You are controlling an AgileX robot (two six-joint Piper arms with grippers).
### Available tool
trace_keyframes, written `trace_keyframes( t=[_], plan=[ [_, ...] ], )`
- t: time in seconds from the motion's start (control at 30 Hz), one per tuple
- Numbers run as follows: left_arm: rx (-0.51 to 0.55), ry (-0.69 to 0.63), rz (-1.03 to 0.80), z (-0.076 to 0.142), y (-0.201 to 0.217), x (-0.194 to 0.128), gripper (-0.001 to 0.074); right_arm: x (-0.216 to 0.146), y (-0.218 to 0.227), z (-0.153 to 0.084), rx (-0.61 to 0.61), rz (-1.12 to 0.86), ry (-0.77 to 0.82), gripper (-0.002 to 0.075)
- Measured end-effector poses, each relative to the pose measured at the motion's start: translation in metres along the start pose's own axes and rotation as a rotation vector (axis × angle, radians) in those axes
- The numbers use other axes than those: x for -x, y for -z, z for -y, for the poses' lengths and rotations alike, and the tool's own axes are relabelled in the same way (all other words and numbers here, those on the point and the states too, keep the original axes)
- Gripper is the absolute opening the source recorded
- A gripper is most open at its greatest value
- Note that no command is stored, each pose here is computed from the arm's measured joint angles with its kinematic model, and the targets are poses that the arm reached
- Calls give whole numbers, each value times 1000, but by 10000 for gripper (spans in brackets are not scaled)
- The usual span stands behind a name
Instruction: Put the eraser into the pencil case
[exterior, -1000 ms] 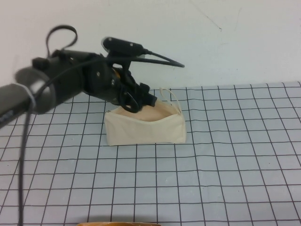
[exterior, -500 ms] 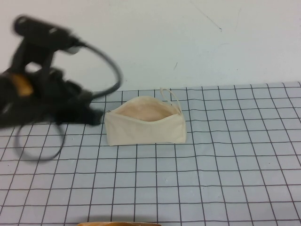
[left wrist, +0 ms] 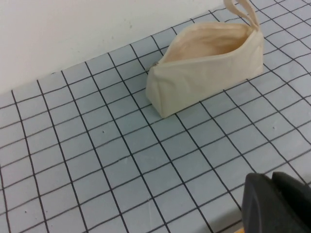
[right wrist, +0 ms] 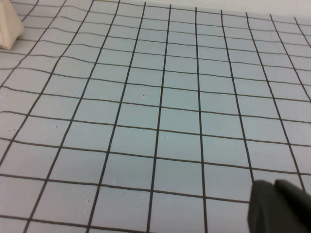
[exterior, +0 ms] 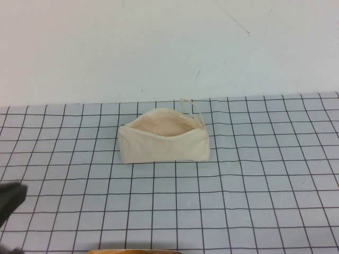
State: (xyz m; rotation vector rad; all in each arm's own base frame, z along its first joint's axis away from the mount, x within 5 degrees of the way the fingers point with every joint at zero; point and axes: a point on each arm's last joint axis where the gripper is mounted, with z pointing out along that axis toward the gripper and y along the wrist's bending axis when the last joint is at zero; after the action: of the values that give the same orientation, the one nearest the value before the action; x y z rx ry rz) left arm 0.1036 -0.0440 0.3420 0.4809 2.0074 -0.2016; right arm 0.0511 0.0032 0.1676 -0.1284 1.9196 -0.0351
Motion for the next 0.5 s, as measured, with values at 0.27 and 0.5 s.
trace_keyframes(
  t=[0.27, 0.5],
  plan=[
    [2, 1, 13, 1, 26, -21, 1, 0, 0, 0, 0, 0, 0, -3],
    [35, -19, 121, 2, 12, -60, -1, 0, 0, 0, 0, 0, 0, -3]
  ],
)
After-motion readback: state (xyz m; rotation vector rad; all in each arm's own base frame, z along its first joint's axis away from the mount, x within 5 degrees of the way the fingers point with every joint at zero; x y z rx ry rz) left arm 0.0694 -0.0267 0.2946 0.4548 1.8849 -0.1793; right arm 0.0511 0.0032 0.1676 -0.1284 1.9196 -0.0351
